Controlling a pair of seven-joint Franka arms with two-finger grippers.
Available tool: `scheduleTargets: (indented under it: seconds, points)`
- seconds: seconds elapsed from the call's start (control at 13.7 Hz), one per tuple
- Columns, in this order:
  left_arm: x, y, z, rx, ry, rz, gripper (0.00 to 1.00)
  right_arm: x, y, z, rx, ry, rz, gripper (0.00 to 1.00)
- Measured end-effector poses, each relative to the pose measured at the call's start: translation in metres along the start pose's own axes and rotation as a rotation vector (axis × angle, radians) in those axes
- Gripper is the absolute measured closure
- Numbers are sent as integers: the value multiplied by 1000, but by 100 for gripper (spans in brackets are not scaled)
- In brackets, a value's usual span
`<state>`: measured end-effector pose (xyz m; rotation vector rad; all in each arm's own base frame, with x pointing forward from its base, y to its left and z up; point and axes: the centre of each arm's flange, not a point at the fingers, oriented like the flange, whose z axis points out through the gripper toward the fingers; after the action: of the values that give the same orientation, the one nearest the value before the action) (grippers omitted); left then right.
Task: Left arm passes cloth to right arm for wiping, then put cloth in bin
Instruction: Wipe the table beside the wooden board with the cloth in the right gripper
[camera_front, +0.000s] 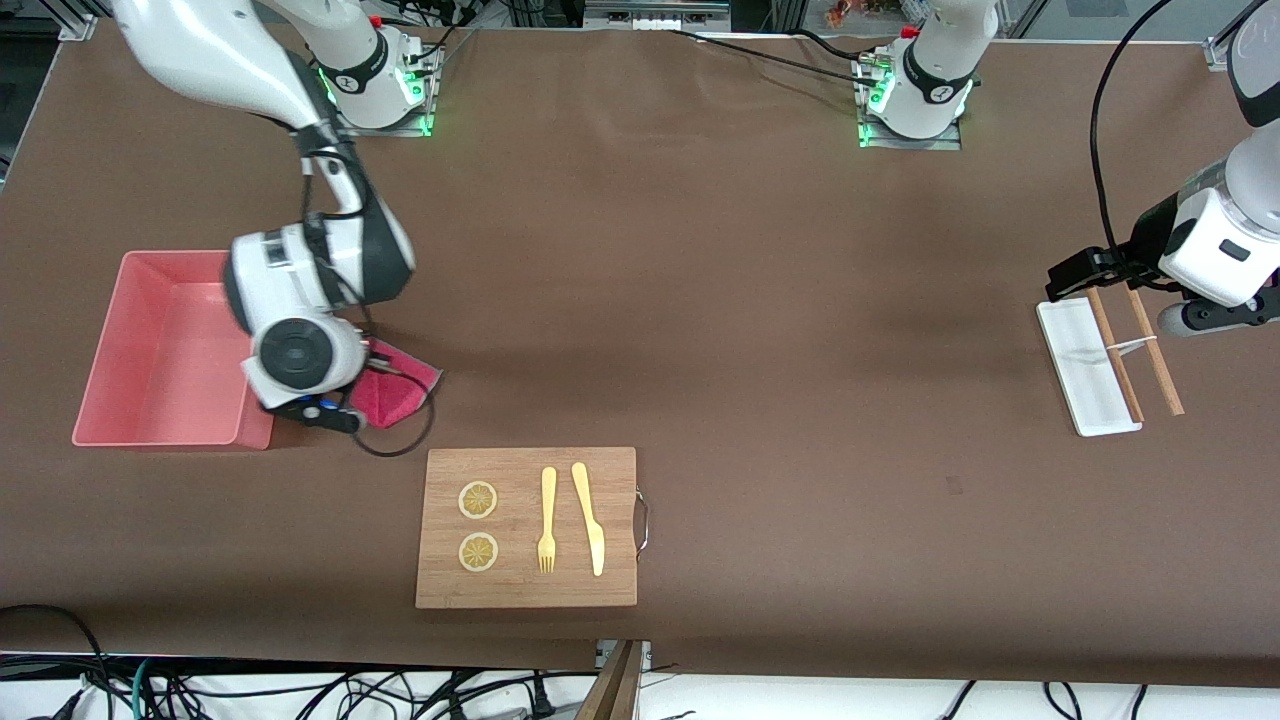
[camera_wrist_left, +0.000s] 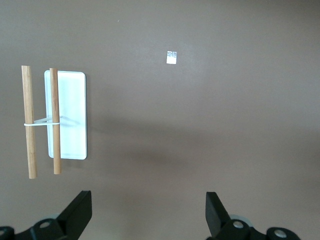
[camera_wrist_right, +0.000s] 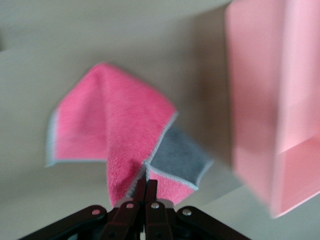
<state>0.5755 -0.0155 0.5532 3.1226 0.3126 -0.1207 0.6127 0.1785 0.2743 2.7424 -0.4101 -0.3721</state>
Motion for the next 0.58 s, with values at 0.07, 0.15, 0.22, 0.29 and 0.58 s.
scheduleTargets:
  seconds: [0.07,0.15,0.22,0.29,0.58]
  points:
    - [0,2,0,0,2,3,0,-11,-22,3,10,1,31,99]
    - [-1,4,0,-1,4,7,0,-21,-40,3,22,8,61,99]
    - [-1,6,-1,-1,6,11,0,-29,-55,2,46,12,94,99]
    - [-1,9,-1,-3,11,16,0,-37,-69,-1,80,10,127,99]
    - [1,22,0,-12,35,42,0,-78,-127,-31,261,-24,275,99]
